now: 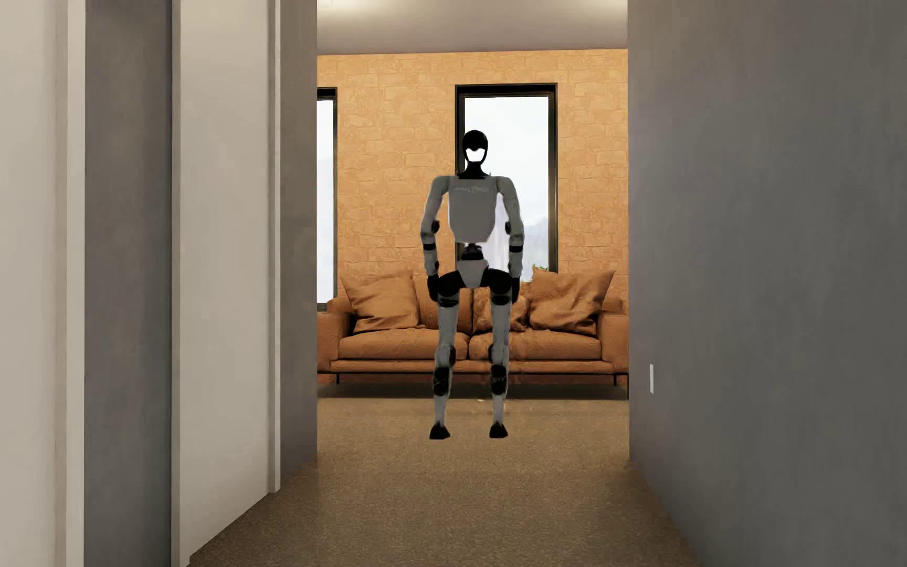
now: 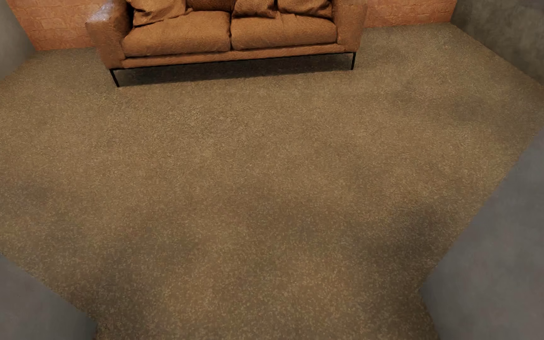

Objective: Walk to the leather sofa

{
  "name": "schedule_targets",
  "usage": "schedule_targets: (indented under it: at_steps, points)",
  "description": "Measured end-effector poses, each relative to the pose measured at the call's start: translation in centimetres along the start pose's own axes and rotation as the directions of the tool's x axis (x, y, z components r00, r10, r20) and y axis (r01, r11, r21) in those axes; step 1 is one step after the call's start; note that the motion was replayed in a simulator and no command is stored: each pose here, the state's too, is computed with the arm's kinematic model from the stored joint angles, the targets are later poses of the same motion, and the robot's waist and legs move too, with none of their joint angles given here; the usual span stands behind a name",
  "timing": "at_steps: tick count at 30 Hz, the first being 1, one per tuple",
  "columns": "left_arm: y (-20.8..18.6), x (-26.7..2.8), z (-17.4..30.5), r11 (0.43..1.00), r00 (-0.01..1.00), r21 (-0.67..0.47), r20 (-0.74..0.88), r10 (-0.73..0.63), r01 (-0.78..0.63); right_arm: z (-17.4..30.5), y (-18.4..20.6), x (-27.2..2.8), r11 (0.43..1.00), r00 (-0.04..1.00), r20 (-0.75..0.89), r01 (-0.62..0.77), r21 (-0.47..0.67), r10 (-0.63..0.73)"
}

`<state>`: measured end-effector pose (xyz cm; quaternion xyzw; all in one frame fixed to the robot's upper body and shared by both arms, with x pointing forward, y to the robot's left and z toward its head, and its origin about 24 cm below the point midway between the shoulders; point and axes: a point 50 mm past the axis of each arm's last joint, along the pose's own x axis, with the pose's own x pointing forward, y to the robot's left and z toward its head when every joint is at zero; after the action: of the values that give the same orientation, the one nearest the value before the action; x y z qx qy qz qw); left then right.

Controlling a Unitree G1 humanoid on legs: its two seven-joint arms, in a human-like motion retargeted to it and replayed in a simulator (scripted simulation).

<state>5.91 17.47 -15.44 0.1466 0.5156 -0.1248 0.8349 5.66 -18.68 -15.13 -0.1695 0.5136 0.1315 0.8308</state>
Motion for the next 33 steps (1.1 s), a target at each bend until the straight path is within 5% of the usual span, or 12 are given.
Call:
schedule_targets:
  at_steps: [19, 33]
  points:
    - [0.3, 0.1, 0.1, 1.000, 1.000, 0.008, 0.002, 0.004, -0.004, 0.3, -0.1, 0.1, 1.000, 1.000, 0.008, -0.002, -0.010, 0.002]
    - [0.8, -0.8, -1.5, 0.995, 0.998, -0.088, -0.027, 0.054, -0.056, -0.9, -0.7, -0.4, 1.000, 1.000, -0.021, 0.023, 0.013, -0.023]
